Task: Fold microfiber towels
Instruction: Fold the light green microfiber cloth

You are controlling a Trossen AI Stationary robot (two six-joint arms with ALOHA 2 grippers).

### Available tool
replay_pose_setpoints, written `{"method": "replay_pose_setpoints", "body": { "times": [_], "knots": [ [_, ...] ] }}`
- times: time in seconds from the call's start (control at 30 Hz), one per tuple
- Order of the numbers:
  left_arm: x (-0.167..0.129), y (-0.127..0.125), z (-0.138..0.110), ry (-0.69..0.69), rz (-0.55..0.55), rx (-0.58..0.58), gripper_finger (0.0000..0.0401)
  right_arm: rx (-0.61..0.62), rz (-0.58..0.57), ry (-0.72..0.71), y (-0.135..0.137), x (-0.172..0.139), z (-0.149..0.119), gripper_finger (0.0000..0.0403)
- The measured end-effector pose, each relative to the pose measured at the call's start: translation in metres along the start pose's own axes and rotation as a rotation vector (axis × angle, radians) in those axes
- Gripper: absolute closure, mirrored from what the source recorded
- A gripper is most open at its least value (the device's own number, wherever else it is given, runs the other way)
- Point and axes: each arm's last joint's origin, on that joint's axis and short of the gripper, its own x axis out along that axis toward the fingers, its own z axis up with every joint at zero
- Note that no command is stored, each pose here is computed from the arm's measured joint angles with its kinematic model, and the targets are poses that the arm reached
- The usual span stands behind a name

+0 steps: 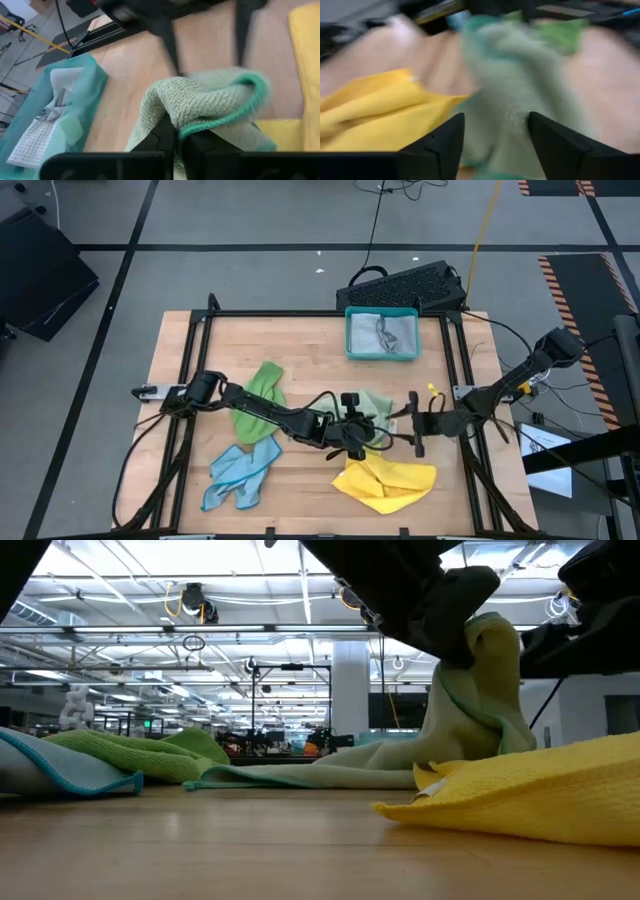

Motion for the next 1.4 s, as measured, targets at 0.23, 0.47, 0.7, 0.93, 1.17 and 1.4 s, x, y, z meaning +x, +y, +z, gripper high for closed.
{"method": "replay_pose_setpoints", "body": {
  "times": [0.23, 0.47, 0.7, 0.93, 1.17, 1.4],
  "knots": [
    [0.0, 0.003, 0.006, -0.045, 0.064, -0.026, 0.0394, 0.067, 0.344, 0.008, 0.014, 0.015, -0.002, 0.0258],
    [-0.001, 0.001, 0.005, -0.034, 0.081, -0.014, 0.0379, 0.148, 0.328, 0.033, 0.023, 0.017, -0.007, 0.0298],
    [-0.014, -0.019, 0.006, -0.038, 0.042, 0.038, 0.0393, 0.237, 0.099, 0.081, 0.016, -0.001, -0.01, 0.0268],
    [-0.025, -0.034, 0.008, -0.053, 0.044, 0.039, 0.0387, 0.223, -0.048, 0.086, 0.008, -0.002, -0.017, 0.019],
    [-0.033, -0.044, 0.008, -0.063, 0.045, 0.048, 0.0383, 0.286, 0.069, -0.1, 0.005, 0.005, -0.02, 0.0162],
    [-0.033, -0.044, 0.009, -0.061, 0.066, 0.046, 0.0395, 0.258, 0.317, -0.185, 0.017, 0.011, -0.012, 0.0236]
  ]
}}
